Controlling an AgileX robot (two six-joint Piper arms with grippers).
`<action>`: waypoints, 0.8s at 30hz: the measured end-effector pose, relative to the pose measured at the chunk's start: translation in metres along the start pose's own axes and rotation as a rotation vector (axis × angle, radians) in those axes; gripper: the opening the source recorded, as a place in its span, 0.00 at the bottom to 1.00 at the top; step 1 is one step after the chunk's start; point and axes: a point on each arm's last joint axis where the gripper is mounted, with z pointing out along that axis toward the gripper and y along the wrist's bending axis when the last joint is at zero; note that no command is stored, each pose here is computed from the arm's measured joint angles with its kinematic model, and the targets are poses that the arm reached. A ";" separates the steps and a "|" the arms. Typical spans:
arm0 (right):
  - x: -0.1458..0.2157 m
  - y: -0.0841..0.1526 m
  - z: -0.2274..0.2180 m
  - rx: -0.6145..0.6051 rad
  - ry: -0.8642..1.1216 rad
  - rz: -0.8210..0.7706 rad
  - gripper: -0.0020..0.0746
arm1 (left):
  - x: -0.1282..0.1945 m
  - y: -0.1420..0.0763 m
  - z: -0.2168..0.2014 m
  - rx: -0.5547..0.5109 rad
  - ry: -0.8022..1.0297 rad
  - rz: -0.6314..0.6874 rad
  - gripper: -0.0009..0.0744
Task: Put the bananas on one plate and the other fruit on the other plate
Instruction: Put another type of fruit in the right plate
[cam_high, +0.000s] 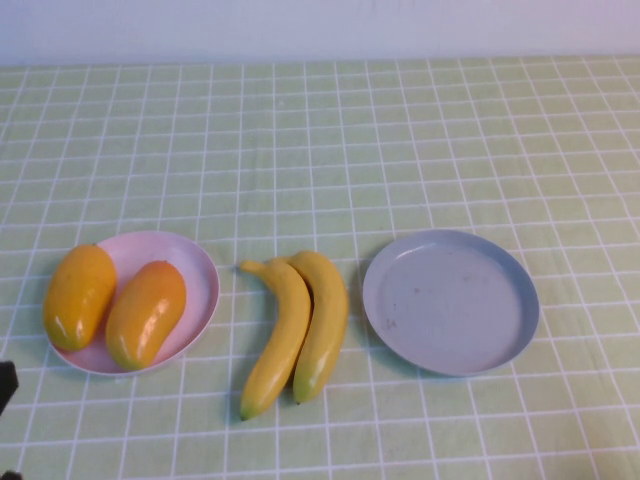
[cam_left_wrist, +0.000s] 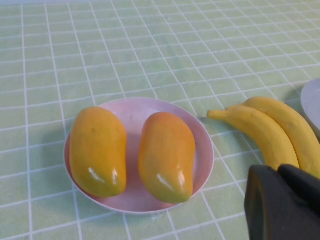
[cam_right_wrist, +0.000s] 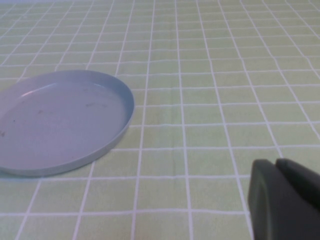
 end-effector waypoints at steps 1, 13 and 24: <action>0.000 0.000 0.000 0.000 0.000 0.000 0.01 | 0.006 0.001 -0.003 -0.001 -0.017 0.003 0.02; 0.000 0.000 0.000 0.000 0.000 0.000 0.01 | 0.045 0.005 -0.004 -0.004 -0.020 -0.008 0.02; 0.000 0.000 0.000 0.000 0.000 0.000 0.01 | 0.043 0.007 -0.003 -0.024 -0.055 0.042 0.02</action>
